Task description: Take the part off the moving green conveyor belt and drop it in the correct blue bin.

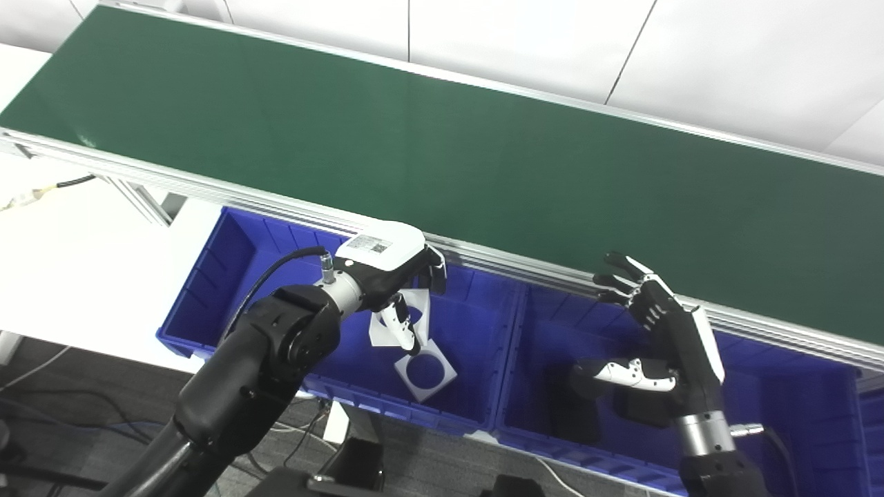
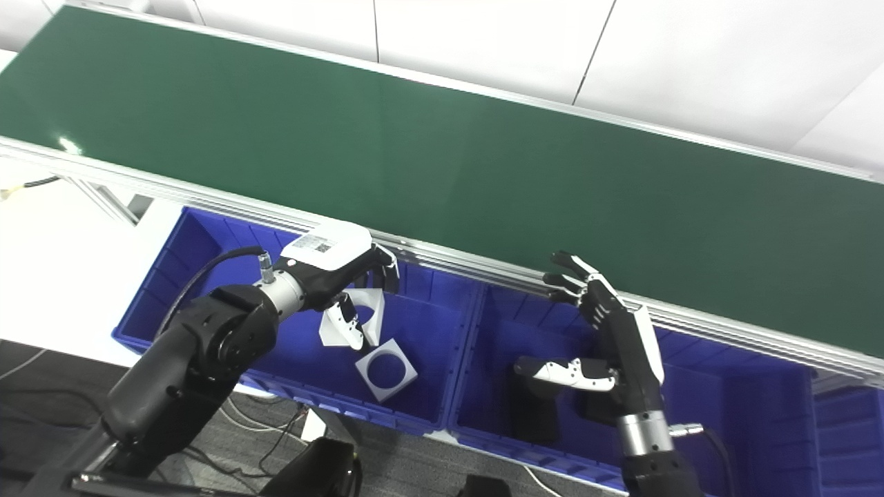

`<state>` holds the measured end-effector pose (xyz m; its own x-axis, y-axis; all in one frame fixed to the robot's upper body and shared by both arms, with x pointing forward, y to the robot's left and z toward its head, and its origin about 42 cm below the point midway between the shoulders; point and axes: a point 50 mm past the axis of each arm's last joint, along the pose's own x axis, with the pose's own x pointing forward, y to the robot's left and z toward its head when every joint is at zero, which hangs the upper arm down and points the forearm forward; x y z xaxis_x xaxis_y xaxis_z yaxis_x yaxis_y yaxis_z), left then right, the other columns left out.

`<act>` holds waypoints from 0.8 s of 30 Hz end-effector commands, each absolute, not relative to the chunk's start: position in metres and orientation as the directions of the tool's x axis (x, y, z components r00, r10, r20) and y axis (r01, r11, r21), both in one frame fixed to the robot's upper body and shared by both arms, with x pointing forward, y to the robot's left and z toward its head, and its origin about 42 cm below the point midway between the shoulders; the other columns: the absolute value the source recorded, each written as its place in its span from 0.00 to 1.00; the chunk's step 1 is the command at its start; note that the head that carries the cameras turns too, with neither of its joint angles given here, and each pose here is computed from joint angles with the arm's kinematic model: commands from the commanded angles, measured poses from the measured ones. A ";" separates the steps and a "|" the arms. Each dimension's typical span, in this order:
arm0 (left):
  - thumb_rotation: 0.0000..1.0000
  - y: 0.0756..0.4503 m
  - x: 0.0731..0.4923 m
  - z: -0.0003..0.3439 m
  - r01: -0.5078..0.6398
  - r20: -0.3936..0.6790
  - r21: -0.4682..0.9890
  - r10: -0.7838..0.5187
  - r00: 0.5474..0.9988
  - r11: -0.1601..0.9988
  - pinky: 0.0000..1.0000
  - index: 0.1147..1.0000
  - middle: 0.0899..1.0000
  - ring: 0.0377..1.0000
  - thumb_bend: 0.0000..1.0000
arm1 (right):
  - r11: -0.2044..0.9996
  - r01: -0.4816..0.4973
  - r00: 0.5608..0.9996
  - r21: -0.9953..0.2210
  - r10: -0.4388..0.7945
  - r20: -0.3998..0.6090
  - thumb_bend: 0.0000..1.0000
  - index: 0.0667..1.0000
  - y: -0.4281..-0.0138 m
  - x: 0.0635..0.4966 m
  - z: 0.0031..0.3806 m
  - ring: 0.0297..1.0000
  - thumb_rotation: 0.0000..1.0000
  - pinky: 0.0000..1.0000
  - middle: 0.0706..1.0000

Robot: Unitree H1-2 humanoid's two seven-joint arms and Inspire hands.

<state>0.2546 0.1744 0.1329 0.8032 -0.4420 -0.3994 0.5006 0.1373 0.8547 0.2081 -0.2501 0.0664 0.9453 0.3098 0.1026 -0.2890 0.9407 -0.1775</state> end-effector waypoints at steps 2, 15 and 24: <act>0.23 0.175 0.261 0.146 0.463 -0.367 0.876 -0.432 0.824 0.138 0.57 0.62 0.76 0.70 1.00 | 0.943 -0.283 0.937 -0.176 0.311 0.159 0.99 0.80 -0.249 0.212 0.075 0.77 0.23 0.69 0.88; 0.24 0.175 0.261 0.147 0.459 -0.362 0.877 -0.437 0.823 0.138 0.55 0.62 0.75 0.69 1.00 | 0.940 -0.283 0.935 -0.191 0.314 0.165 0.98 0.80 -0.249 0.213 0.074 0.77 0.23 0.69 0.88; 0.24 0.176 0.255 0.153 0.448 -0.236 0.836 -0.529 0.815 0.318 0.53 0.60 0.70 0.66 1.00 | 0.941 -0.281 0.937 -0.188 0.311 0.161 0.99 0.80 -0.248 0.212 0.074 0.77 0.23 0.69 0.88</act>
<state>0.2551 0.1792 0.1371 0.8020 -0.4802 -0.3553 0.5094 0.2393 0.8266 0.2079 -0.2486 0.0637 0.9462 0.3094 0.0947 -0.2896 0.9403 -0.1787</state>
